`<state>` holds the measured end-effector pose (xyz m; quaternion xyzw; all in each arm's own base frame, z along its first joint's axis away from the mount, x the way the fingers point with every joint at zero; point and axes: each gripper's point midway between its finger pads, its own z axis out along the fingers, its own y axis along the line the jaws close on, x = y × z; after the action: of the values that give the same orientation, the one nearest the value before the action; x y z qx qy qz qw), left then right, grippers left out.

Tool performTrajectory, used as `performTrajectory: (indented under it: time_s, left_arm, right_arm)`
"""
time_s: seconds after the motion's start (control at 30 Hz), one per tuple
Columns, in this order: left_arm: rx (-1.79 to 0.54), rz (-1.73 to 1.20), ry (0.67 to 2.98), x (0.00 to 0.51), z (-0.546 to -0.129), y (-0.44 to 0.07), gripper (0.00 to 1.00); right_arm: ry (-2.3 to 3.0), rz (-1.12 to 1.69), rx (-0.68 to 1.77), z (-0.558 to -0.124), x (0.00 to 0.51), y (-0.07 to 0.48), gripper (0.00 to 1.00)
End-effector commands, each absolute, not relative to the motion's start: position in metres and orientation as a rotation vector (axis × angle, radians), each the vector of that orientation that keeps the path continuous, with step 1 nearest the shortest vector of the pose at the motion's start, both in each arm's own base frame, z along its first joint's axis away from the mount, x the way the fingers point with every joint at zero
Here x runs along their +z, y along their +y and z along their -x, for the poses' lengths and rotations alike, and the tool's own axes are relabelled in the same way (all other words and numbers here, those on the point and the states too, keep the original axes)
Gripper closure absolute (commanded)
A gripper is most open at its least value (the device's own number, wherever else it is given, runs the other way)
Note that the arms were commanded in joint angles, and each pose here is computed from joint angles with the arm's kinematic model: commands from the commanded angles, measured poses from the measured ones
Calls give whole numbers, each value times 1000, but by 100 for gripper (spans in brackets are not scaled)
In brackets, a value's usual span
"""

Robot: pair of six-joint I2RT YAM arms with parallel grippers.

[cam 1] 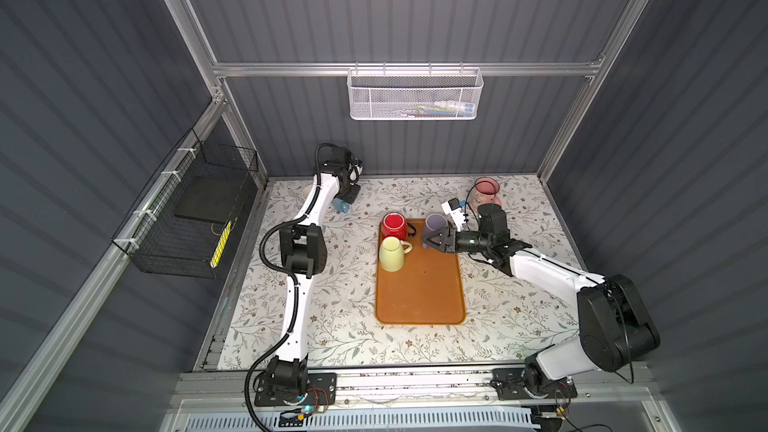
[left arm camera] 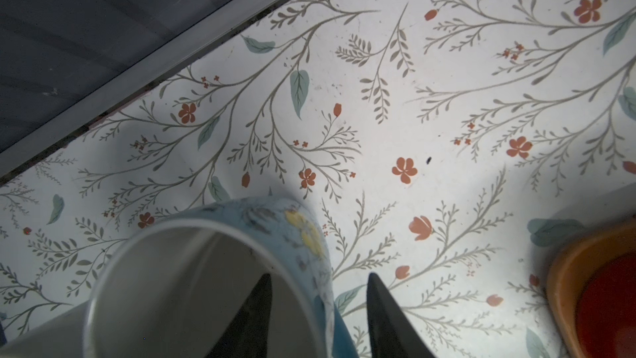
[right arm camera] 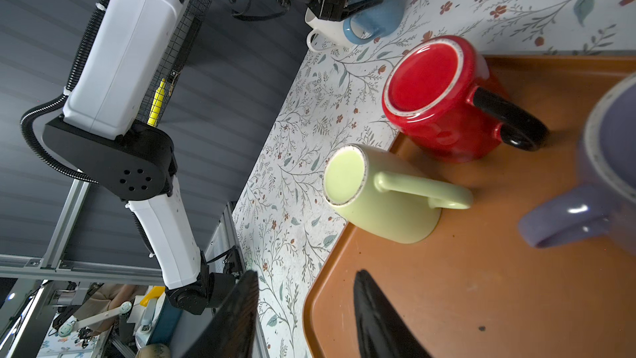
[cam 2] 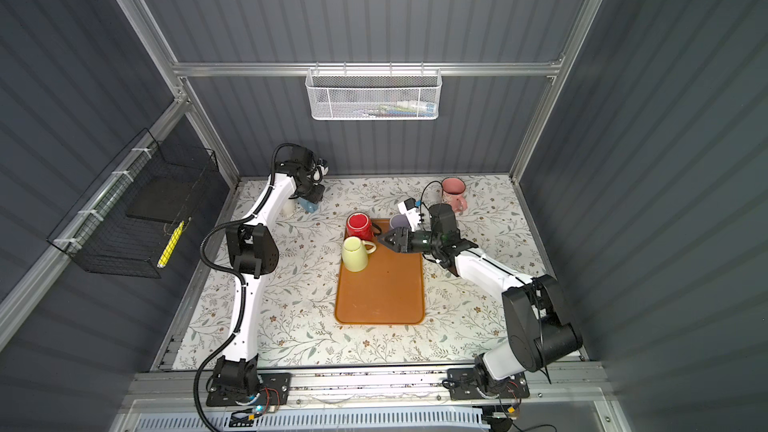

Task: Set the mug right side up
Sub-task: 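Open the left gripper and raise it off the upright blue mug, then move the right gripper over the green mug while the left gripper withdraws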

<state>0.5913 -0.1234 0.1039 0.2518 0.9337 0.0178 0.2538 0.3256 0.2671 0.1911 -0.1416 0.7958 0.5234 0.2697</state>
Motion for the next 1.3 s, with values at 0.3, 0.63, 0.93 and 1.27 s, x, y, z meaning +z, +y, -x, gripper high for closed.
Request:
performTrajectory:
  time_s: [0.3, 0.63, 0.93, 1.27]
  left_arm:
    - [31, -683, 2292, 229, -573, -141, 52]
    - [-12, -622, 2144, 312, -497, -161, 52]
    - [-115, -542, 2185, 299, -419, -158, 54]
    - [-301, -580, 2343, 241, -370, -177, 59]
  right_arm:
    - [2439, 541, 880, -334, 141, 264, 54]
    - [2480, 477, 558, -373, 133, 254, 57]
    - [2448, 515, 355, -400, 133, 256, 59]
    - [2454, 643, 270, -404, 122, 276, 61]
